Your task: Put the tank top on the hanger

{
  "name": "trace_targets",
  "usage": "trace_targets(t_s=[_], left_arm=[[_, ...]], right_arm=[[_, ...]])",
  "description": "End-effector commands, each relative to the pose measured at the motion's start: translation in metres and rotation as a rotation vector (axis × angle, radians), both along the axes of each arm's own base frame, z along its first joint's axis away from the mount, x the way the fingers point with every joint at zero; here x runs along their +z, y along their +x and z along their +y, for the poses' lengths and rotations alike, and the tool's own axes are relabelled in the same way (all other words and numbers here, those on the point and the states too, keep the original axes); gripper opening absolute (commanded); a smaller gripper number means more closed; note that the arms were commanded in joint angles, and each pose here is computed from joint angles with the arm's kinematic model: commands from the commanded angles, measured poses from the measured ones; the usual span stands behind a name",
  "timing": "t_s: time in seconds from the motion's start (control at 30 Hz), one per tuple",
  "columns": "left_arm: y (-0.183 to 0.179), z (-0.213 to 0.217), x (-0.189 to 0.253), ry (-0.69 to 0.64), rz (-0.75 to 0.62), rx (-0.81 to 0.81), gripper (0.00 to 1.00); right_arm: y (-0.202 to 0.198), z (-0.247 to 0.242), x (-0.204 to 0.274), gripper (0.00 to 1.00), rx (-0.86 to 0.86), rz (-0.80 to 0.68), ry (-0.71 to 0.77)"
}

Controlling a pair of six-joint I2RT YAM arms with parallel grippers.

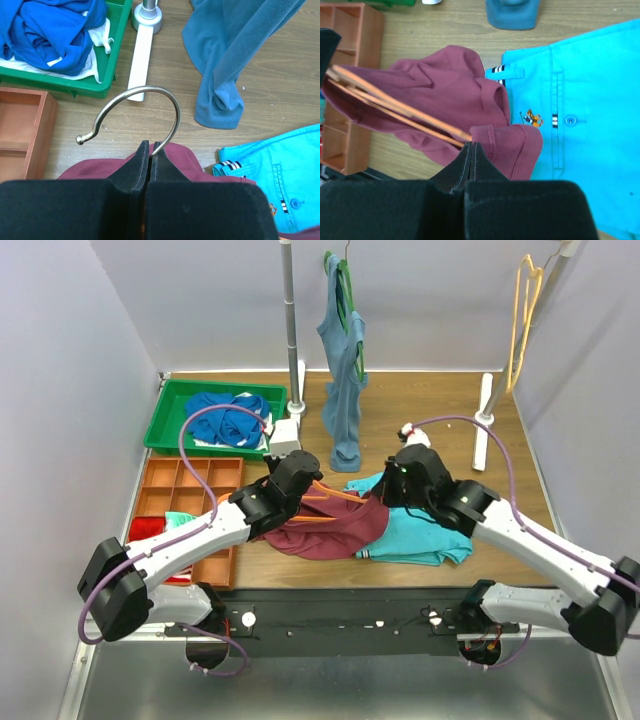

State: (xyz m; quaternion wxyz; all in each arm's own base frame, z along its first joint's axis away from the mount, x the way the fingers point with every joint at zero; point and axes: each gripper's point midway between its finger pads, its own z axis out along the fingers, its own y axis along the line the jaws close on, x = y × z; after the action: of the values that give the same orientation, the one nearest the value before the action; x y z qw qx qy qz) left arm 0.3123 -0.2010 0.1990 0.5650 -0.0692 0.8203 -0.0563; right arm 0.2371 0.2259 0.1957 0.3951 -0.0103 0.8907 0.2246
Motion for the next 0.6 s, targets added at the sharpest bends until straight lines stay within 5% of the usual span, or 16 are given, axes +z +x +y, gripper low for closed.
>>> trace_targets(t_s=[0.0, 0.57], left_arm=[[-0.002, 0.011, -0.002, -0.022, -0.005, 0.052, 0.0], [0.006, 0.006, 0.001, -0.001, -0.011, 0.059, 0.0]], right_arm=[[0.018, 0.022, 0.001, 0.01, 0.059, -0.001, -0.044], [0.021, 0.08, 0.058, 0.01, 0.148, -0.071, 0.116]])
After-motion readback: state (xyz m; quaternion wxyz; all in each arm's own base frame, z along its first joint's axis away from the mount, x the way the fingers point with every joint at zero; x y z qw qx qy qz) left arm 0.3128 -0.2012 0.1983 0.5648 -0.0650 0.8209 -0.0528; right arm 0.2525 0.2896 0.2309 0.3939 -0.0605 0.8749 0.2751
